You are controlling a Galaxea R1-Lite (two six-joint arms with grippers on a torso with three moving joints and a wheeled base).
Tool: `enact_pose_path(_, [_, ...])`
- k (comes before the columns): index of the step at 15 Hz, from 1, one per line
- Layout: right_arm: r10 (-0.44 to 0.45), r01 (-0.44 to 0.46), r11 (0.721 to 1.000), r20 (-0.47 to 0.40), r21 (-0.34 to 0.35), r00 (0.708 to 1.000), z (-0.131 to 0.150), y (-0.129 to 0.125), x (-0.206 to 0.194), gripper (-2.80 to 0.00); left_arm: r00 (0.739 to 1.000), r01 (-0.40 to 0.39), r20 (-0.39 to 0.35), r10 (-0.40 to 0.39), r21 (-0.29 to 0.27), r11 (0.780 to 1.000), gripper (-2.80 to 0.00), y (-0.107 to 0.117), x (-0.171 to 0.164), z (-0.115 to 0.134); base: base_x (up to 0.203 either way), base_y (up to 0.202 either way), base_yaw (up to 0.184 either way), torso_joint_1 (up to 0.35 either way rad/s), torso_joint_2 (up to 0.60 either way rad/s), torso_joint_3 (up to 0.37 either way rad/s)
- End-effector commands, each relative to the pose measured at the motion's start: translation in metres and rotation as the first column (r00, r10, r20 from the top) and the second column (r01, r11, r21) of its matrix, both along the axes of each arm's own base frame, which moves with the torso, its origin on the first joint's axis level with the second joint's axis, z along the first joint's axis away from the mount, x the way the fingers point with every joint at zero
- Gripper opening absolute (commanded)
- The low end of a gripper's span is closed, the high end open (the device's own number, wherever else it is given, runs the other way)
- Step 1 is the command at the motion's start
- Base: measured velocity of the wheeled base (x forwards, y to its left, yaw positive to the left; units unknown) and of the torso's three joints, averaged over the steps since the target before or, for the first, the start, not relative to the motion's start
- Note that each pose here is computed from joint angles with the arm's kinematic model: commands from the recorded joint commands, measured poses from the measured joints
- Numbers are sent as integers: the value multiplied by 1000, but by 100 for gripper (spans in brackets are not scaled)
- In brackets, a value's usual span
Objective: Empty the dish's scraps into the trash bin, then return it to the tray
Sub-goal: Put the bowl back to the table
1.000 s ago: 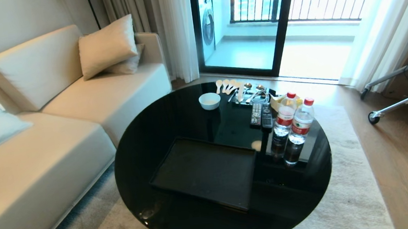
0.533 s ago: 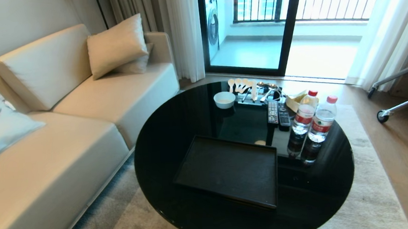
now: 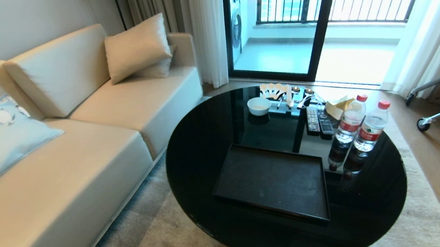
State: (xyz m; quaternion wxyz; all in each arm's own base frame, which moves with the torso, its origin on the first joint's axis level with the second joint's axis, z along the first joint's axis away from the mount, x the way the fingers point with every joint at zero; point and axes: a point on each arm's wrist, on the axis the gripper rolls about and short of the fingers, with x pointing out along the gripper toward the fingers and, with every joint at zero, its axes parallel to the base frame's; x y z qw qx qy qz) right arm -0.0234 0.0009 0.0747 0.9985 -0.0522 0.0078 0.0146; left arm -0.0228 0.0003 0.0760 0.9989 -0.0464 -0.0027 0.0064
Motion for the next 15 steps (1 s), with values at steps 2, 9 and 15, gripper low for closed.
enact_pose_path(2, [1, -1, 1000, -1, -1, 1000, 0, 0, 0, -280, 1000, -1, 1, 1, -1, 1000, -280, 0, 0, 0, 0, 0, 0, 0, 0, 0])
enact_pose_path(9, [1, -1, 1000, -1, -1, 1000, 0, 0, 0, -280, 1000, -1, 1, 1, -1, 1000, -280, 0, 0, 0, 37, 0, 1, 1, 2, 1])
enact_pose_path(15, [1, -1, 1000, -1, -1, 1000, 0, 0, 0, -280, 1000, -1, 1, 1, -1, 1000, -280, 0, 0, 0, 134, 0, 0, 4, 2, 1])
